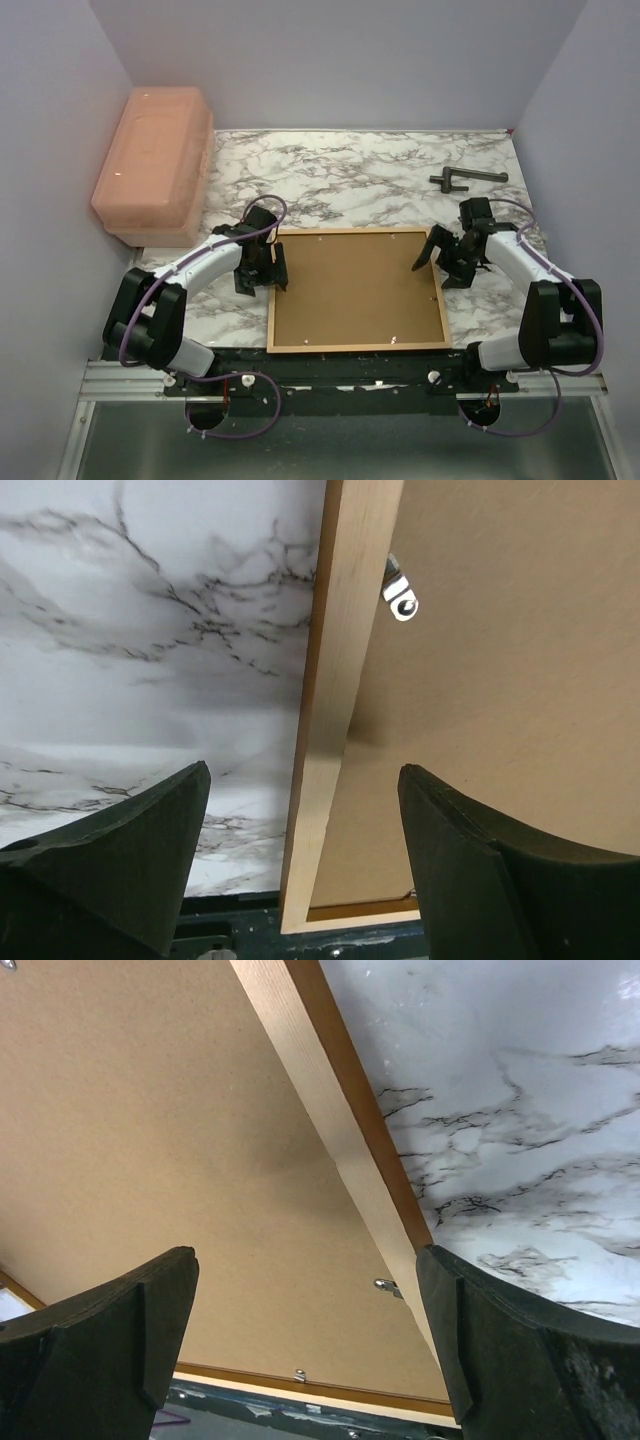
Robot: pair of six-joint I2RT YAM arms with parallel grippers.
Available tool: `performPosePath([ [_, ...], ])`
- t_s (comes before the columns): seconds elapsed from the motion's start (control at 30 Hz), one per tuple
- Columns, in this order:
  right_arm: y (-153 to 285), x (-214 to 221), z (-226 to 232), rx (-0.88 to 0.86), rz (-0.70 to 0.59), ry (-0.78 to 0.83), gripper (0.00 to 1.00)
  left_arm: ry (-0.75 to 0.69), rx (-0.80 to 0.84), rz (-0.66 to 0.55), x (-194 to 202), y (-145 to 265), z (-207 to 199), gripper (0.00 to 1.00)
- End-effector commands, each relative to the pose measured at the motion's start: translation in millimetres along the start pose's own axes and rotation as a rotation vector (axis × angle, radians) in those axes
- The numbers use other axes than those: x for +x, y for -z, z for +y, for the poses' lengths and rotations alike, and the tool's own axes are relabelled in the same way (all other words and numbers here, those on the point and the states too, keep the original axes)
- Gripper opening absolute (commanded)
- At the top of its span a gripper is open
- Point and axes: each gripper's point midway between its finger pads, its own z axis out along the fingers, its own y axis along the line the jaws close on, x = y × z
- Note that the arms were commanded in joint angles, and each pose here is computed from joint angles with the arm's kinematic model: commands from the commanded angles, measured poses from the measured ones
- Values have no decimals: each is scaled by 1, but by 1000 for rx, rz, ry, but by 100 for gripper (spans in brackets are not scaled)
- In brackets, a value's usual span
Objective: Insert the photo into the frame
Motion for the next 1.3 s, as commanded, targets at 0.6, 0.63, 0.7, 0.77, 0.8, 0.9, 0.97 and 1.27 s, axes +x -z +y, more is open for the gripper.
performPosePath([
  [0.6,-46,0,66,-192,144,25,100,33,162,-4,-102,0,-40,77],
  [0.63,-49,-2,70,-193,144,29,100,30,144,-6,-106,0,-35,77],
  [0.7,-54,-6,74,-188,144,43,100,21,98,-12,-112,0,-24,79],
  [0.77,-55,-10,71,-163,130,56,100,-3,32,-37,-118,6,-12,80],
  [0.8,-55,-11,67,-144,122,66,100,-18,7,-56,-119,11,-7,81],
  [0.9,-48,-10,56,-95,92,91,100,-42,-70,-135,-125,31,10,85],
  [0.97,-43,-4,46,-67,92,107,100,-58,-85,-187,-127,46,14,87],
  [1.27,-12,44,26,-74,135,114,100,-158,237,-345,-94,109,-29,93],
])
